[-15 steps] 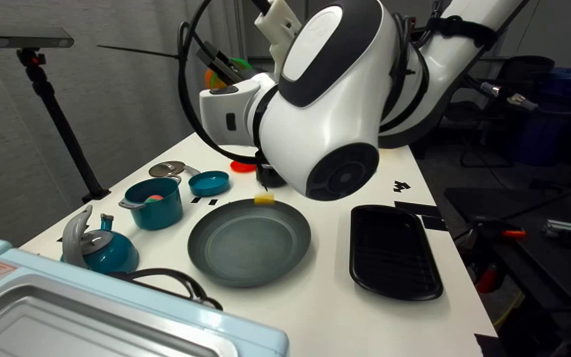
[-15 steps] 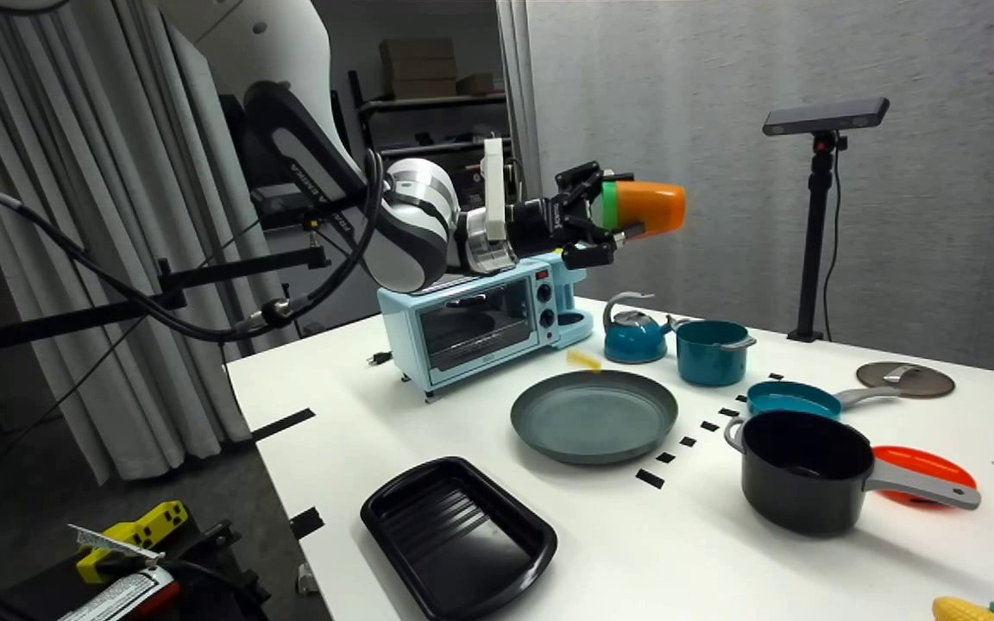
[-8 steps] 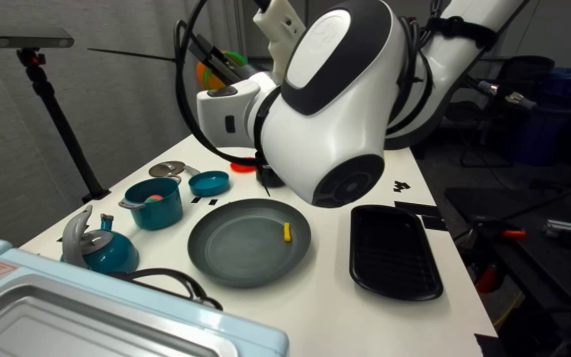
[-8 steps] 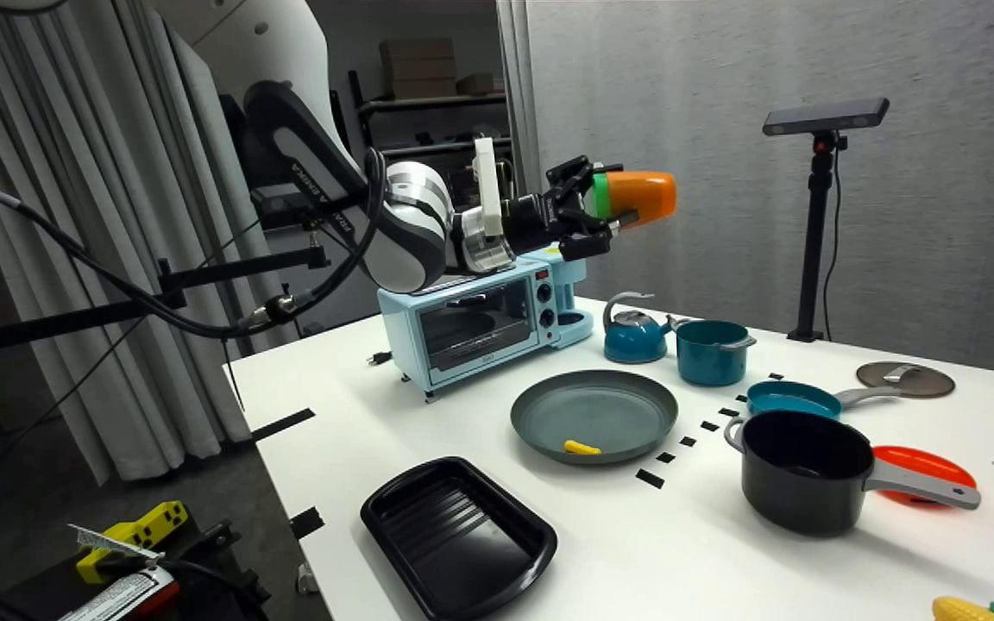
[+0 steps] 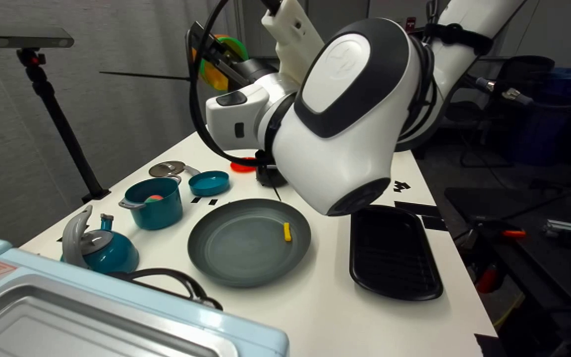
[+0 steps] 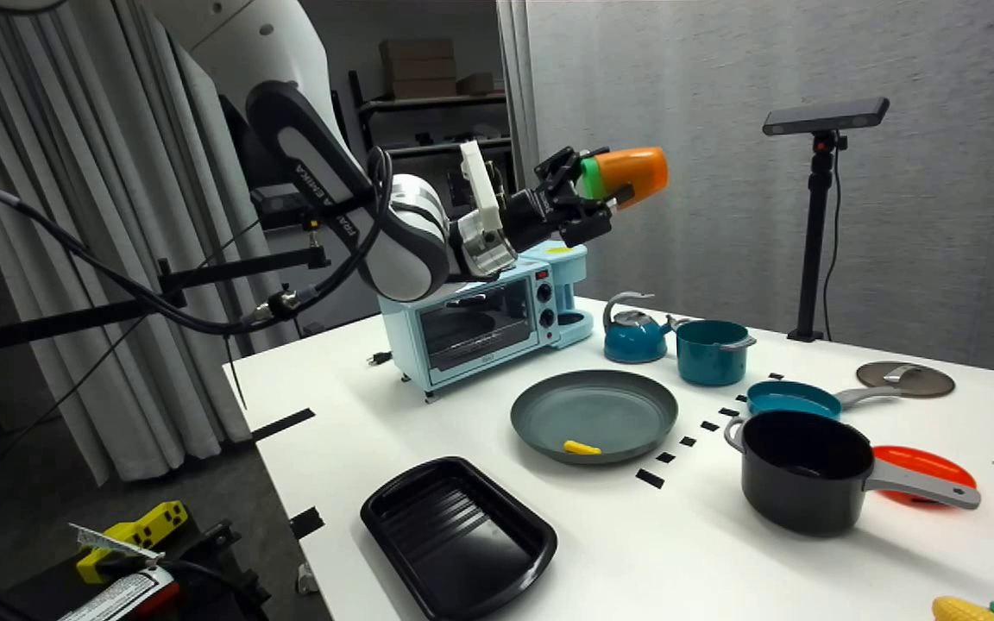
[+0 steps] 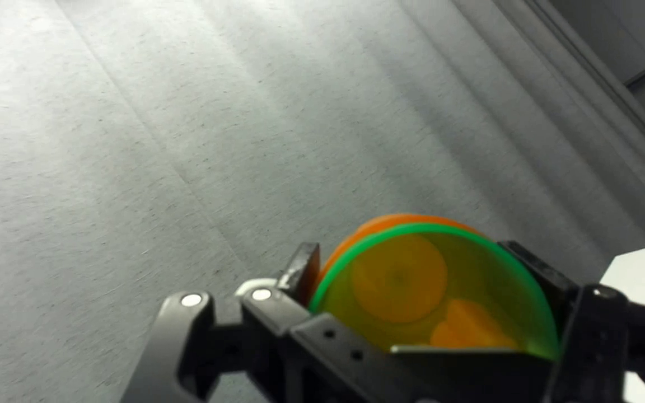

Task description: Pour the contents in the green cup onto the plate

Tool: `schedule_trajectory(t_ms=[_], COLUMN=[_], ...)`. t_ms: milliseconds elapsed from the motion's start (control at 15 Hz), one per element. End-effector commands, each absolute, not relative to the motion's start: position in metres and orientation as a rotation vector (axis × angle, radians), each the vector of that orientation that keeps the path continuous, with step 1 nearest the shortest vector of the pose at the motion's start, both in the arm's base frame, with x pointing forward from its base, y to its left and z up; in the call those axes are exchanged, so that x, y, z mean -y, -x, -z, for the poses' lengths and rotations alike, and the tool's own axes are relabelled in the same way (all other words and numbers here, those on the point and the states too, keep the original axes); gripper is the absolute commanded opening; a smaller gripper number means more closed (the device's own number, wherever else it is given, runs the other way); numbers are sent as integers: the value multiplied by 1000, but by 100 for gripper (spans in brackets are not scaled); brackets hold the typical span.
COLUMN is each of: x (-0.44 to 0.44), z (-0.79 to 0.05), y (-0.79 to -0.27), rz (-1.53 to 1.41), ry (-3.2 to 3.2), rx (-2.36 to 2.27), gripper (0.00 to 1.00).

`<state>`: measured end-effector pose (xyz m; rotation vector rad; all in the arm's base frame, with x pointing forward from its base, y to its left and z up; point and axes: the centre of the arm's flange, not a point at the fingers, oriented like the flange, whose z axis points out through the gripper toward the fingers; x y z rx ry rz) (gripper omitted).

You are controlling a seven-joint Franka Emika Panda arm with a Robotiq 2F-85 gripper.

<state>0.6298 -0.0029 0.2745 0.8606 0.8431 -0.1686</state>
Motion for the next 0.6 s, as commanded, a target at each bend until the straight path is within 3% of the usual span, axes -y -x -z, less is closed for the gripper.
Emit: schedule_trajectory(t_ms=[0,533], x=[1,3], z=[-281,-286], y=[-621,-624], rz=[139,142], ry=[-765,-738], rx=[-803,-778], gripper=[56,56])
